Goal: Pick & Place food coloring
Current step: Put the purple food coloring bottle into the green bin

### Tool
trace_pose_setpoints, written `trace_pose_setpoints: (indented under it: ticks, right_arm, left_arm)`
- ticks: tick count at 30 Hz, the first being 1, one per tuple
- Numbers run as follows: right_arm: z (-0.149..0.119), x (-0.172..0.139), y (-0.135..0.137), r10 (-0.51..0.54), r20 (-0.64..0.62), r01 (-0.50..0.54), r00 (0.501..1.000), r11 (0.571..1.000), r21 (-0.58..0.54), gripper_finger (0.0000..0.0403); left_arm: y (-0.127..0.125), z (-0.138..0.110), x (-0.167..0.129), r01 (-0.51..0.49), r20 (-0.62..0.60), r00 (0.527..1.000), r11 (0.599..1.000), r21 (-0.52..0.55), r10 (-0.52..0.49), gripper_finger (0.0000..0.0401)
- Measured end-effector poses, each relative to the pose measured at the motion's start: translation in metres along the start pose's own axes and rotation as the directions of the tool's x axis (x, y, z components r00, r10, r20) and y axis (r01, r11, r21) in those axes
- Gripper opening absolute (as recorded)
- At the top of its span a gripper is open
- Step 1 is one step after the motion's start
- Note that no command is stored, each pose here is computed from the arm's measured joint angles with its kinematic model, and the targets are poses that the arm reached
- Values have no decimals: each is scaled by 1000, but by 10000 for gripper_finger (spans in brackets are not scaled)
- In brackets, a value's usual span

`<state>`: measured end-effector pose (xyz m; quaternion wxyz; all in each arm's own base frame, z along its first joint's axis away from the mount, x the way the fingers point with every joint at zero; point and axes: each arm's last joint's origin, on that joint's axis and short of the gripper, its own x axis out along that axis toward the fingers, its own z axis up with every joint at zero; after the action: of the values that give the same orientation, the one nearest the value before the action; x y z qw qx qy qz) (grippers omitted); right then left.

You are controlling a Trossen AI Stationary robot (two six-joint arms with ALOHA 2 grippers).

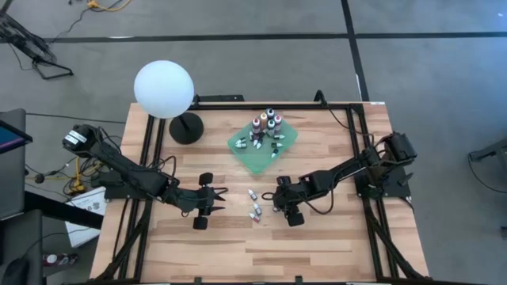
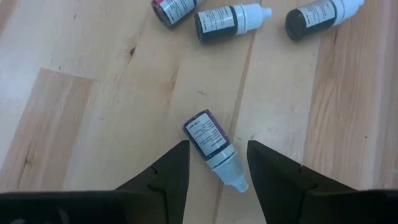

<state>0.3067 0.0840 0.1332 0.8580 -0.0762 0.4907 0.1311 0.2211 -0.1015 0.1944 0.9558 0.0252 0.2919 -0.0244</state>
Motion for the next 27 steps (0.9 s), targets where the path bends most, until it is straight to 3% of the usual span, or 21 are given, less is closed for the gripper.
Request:
trace_pose_setpoints:
  ticks: [16,27]
  right_arm:
    - [-3,12,0,4,-9,-4,1000,1000,-25,148]
    - [-4,18,0,7,-16,-7,1000,1000,18,140]
  left_arm:
    - [0,0,0,0,0,1000,1000,-16,0,113]
    - [0,0,0,0,-3,1000,1000,-18,0,113]
